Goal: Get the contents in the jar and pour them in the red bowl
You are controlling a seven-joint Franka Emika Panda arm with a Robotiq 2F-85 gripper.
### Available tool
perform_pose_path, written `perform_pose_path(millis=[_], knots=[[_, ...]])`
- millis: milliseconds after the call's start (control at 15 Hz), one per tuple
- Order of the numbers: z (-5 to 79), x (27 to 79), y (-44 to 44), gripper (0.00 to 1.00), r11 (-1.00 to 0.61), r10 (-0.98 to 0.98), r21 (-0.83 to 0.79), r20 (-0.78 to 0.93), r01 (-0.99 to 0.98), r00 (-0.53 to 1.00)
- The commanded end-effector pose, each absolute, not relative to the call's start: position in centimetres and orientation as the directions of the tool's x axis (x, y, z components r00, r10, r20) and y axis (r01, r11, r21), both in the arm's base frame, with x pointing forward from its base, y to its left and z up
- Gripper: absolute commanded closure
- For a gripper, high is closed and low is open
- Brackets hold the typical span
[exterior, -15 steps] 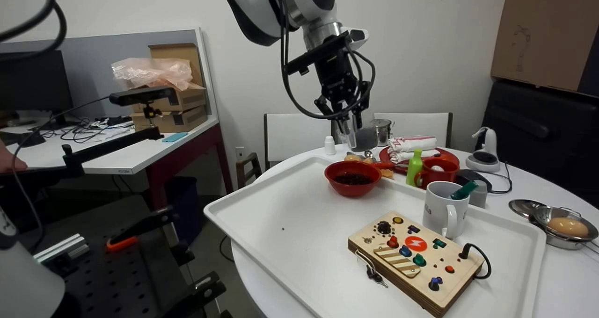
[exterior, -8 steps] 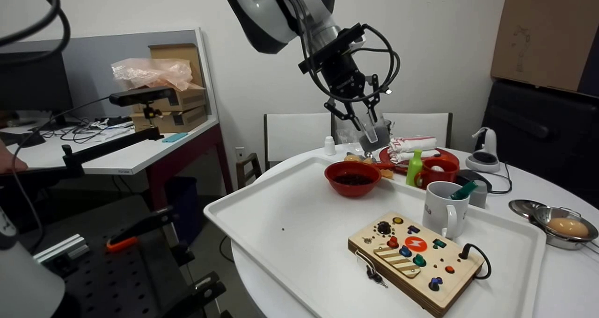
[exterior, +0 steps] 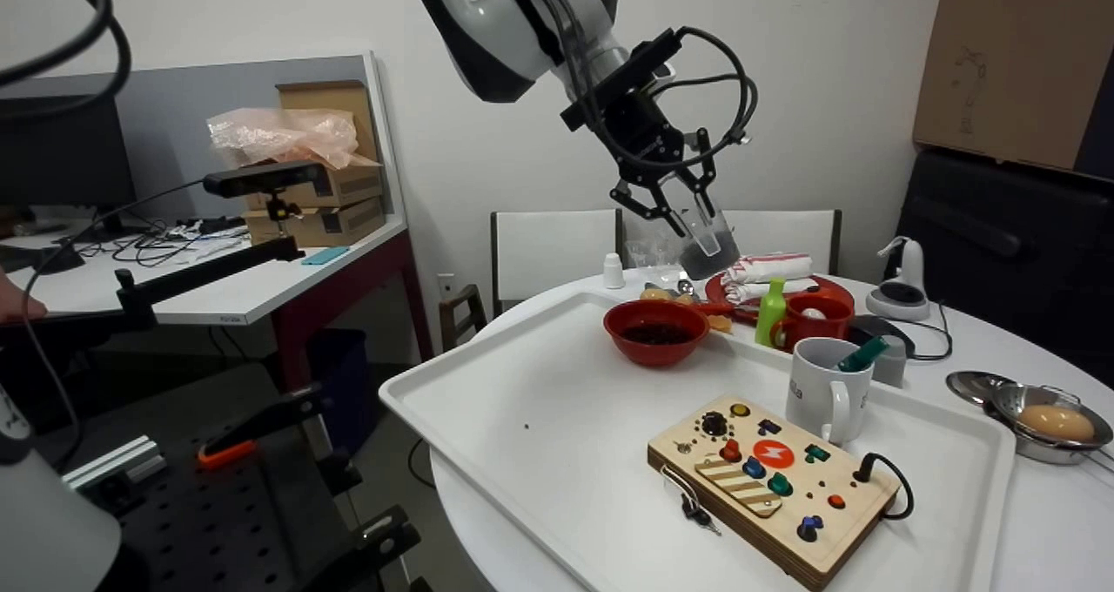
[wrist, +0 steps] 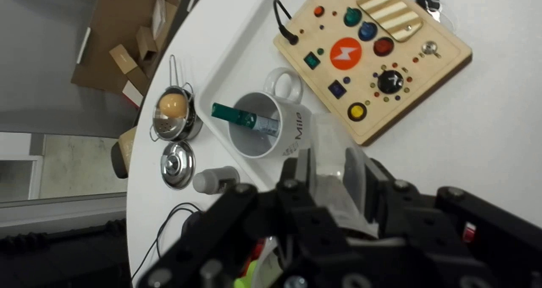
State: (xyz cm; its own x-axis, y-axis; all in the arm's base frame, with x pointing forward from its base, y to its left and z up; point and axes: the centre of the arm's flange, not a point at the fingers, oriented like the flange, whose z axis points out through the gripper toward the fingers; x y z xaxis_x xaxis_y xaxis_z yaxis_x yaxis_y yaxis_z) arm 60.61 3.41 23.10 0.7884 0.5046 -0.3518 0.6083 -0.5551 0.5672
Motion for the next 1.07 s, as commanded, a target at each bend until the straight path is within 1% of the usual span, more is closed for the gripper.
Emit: perform_pose_path(millis=[0,200,467,733,1000], knots=[[23.5,61.0,4.0,0.93,-0.397,0.513,0.598,-0.483,0.696,0.709],[22.7,60.9,5.4,0.93,-0.285,0.535,0.566,-0.575,0.774,0.618],[21.1,60.7,8.3,0.93,-0.154,0.577,0.497,-0.657,0.854,0.486],[18.8,60.7,9.6,0.93,-0.031,0.545,0.435,-0.747,0.900,0.380],[16.8,61.1,9.4,0.93,0.025,0.476,0.393,-0.813,0.919,0.335]])
